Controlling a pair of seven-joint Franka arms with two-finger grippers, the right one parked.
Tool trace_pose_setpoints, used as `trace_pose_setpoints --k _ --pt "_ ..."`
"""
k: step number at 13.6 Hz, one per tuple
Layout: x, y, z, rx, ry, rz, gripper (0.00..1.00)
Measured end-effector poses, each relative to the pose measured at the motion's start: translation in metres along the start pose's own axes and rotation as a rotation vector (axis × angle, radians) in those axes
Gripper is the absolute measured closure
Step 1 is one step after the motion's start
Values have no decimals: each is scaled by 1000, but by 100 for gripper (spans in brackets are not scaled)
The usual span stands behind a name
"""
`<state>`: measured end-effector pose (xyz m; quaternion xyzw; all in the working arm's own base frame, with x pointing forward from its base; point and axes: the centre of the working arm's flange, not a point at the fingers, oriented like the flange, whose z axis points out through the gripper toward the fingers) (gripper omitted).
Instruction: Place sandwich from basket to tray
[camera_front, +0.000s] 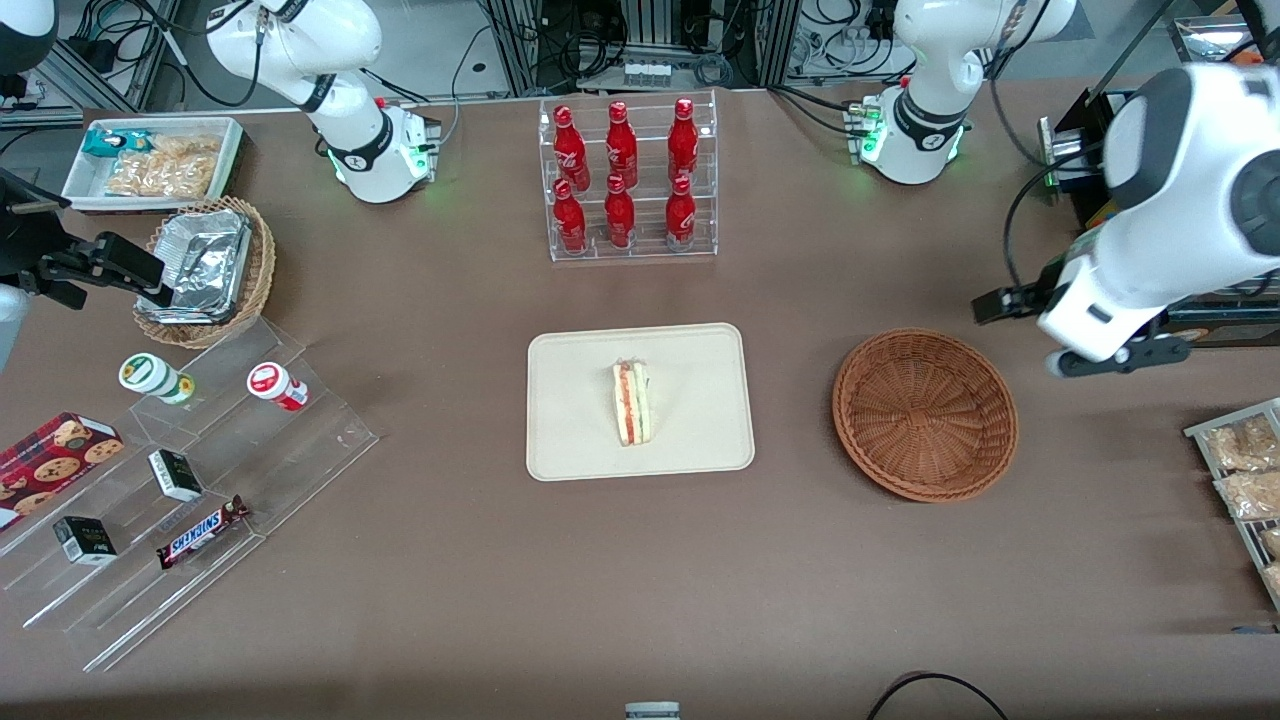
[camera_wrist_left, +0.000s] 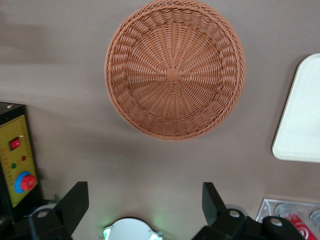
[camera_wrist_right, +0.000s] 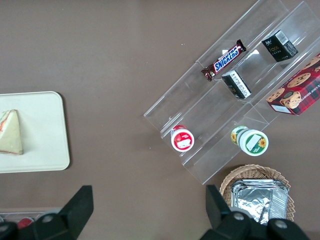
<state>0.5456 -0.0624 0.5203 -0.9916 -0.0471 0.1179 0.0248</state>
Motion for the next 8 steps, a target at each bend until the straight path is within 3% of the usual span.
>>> trace_pose_setpoints --k 8 --pt "-25 -52 -57 -24 92 92 0"
